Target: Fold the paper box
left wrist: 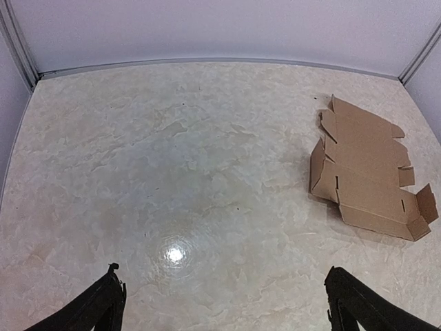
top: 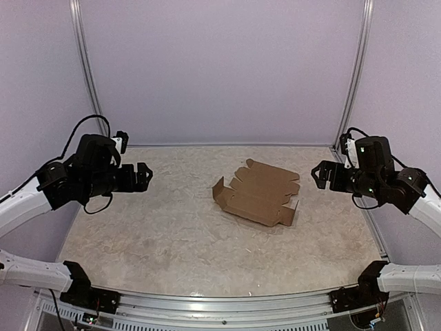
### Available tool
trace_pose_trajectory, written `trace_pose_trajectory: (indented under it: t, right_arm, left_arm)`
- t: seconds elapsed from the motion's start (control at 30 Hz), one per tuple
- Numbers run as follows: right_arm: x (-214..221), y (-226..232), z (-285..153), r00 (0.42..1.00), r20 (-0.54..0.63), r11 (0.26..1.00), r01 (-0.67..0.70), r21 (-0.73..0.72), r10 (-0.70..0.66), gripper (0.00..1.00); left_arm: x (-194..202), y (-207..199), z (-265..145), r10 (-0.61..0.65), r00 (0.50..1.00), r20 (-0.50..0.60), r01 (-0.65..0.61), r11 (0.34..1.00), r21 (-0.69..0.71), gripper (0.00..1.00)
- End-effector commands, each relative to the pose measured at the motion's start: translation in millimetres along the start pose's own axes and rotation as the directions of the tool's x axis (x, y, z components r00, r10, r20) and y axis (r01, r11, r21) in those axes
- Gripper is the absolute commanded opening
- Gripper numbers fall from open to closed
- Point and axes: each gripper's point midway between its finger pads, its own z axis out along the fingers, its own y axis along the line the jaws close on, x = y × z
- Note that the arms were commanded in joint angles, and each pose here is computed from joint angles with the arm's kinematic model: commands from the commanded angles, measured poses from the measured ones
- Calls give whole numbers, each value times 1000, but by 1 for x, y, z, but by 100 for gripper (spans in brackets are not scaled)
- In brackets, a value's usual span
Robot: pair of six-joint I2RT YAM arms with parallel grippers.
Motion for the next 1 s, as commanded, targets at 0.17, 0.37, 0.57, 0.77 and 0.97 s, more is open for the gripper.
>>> trace_pose_trajectory:
  t: [0.17,0.37,0.57,0.77,0.97]
  right_arm:
    - [29,-1,8,997,-74,999,33,-21,-35,100]
    - [48,7,20,993,-114,998,-7,-60,0,100]
    - [76,32,30,984,-173,994,-62,-94,45,99]
    - [103,56,40,960,-226,975,-196,-107,168,99]
    - [122,86,50,941,-237,955,-273,-119,240,98]
  left_arm:
    - [-11,-1,-3,3,999,49,-3,1000,-8,99]
    - [-9,-1,-9,-20,998,59,20,1000,12,99]
    - [-7,4,-14,-36,996,78,35,999,4,99]
    - [-9,11,-24,-61,991,122,63,998,-9,99]
    - [-6,16,-32,-81,988,134,82,997,-5,99]
